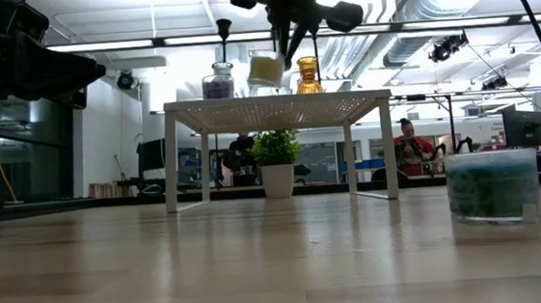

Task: Pick & Place candle stick holders
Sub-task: Put the yellow scented candle on the shelf aligned with the purple scented candle

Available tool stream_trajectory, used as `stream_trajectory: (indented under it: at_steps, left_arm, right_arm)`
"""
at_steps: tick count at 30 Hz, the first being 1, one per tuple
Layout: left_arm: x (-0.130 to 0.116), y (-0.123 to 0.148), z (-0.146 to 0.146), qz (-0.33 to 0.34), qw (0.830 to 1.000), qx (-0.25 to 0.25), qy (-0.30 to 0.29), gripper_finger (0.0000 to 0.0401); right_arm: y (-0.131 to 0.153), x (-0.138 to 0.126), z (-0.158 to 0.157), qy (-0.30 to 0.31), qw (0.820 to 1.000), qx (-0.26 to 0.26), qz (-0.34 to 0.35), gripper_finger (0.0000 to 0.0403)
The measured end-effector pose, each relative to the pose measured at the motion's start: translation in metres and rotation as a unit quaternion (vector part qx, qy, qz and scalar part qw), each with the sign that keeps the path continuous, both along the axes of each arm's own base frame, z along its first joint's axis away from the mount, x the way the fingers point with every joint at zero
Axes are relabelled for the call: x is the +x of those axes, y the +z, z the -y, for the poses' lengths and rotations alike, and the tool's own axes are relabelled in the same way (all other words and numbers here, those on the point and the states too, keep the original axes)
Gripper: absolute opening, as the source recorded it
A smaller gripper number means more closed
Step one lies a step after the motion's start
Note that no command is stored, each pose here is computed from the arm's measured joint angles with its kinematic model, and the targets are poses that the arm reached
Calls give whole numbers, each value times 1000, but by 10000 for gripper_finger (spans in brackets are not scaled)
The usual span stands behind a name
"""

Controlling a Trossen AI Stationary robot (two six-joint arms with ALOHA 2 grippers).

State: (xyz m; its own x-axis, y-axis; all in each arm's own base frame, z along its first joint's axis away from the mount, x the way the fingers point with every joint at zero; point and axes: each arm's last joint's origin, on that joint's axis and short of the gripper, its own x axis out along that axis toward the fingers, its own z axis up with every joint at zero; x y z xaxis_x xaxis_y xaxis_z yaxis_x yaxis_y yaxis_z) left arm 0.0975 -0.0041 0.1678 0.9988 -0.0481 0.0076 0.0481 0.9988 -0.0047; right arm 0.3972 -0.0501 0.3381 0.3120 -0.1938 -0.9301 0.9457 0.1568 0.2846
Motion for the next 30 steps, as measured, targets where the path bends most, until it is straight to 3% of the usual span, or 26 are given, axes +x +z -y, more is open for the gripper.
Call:
stream_trajectory:
  at_steps: [30]
  left_arm:
    - [0,0,0,0,1000,0,0,77]
  right_arm:
    - [-13,-1,27,-4,999,-15,-43,4]
